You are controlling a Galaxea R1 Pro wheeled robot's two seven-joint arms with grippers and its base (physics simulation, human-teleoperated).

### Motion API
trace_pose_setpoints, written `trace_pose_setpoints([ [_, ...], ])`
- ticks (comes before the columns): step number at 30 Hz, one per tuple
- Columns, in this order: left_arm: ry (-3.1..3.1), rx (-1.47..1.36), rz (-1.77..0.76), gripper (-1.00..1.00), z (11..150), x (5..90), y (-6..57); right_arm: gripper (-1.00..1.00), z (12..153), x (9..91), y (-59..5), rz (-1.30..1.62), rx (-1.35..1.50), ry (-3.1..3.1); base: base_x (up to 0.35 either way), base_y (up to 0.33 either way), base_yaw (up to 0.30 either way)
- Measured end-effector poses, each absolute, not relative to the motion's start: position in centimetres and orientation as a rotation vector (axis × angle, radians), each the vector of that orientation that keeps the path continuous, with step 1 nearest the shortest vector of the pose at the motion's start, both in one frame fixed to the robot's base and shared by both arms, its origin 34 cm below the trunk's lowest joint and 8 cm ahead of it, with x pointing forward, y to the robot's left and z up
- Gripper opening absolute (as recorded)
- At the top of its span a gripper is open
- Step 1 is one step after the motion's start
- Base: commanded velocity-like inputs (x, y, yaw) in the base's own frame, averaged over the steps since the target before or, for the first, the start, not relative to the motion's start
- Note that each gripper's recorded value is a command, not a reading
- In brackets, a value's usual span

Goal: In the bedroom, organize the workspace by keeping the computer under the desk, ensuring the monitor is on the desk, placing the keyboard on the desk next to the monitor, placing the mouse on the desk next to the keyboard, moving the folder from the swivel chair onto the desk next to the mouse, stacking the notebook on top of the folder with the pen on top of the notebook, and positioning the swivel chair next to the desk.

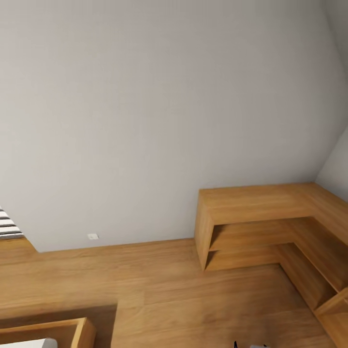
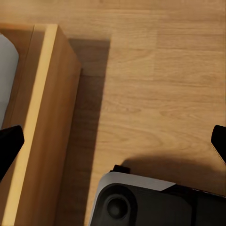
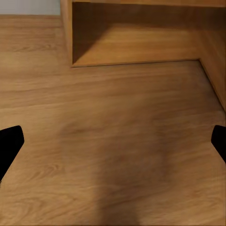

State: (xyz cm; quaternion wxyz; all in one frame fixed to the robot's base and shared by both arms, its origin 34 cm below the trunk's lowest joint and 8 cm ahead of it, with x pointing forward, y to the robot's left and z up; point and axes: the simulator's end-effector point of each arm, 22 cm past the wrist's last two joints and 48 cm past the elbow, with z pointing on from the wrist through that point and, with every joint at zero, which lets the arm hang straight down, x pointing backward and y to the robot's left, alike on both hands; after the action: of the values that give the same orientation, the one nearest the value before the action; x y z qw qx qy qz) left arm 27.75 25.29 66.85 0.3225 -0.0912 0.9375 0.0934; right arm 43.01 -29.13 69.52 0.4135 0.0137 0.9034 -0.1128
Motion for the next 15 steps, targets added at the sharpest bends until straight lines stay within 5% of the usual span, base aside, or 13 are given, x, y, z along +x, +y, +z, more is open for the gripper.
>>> trace_pose_setpoints([
  [15, 2.462, -0.238, 0.243, 1.0, 66.84, 27.75, 25.2, 1.0, 69.53, 43.02, -29.11, -0.283, 0.034, 2.271, 0.321, 0.0, 0.0],
])
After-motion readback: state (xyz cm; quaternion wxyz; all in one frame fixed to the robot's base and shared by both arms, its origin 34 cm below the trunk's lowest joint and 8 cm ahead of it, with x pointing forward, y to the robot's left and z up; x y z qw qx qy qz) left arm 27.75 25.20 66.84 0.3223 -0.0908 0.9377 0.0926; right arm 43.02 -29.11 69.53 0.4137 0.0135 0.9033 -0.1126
